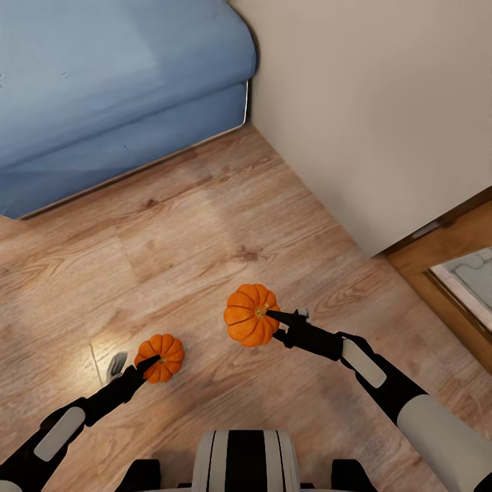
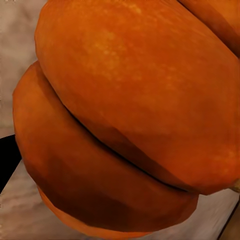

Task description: Place each of the two pumpkins and all three candles from the living room inside a cabinet in the living room (use any cabinet), then make sure every cabinet is closed, and position the cauldron so it is next to a table in the living room.

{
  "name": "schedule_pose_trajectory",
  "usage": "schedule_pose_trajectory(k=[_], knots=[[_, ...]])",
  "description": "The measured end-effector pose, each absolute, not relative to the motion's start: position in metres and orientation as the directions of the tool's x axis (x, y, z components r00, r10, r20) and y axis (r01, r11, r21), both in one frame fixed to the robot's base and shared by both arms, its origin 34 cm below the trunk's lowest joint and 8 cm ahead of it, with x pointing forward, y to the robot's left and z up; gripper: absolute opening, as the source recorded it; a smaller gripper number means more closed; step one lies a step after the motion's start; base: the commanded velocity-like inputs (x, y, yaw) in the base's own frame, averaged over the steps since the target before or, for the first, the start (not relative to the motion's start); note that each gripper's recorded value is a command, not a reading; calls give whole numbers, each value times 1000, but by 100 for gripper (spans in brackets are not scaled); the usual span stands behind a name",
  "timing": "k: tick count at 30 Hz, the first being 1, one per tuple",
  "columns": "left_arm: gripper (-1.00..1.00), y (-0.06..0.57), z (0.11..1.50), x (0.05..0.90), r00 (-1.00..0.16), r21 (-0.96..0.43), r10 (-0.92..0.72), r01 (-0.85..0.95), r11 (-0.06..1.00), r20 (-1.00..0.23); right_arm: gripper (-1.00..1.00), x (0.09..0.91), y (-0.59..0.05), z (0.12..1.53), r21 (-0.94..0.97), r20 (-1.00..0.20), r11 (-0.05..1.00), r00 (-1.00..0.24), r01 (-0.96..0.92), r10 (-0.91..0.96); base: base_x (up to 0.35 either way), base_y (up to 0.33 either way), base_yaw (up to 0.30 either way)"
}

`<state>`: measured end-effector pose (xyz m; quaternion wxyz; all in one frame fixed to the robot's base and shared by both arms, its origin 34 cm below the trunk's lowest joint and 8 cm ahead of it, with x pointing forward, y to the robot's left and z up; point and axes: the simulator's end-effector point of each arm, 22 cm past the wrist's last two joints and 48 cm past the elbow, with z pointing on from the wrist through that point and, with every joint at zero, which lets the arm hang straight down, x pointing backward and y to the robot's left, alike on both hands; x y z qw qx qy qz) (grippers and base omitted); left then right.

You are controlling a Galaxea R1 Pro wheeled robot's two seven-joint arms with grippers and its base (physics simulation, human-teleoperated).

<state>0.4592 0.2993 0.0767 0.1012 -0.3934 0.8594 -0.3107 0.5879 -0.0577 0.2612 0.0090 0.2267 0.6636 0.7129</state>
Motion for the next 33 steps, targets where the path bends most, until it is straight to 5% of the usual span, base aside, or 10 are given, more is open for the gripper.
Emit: schedule_pose_trajectory(k=[33], knots=[[-100,312,146,529,-690,-695,-720,-480,535,-77,-100,613,-58,333,979,193,-121,-929,162,315,0,0,0]])
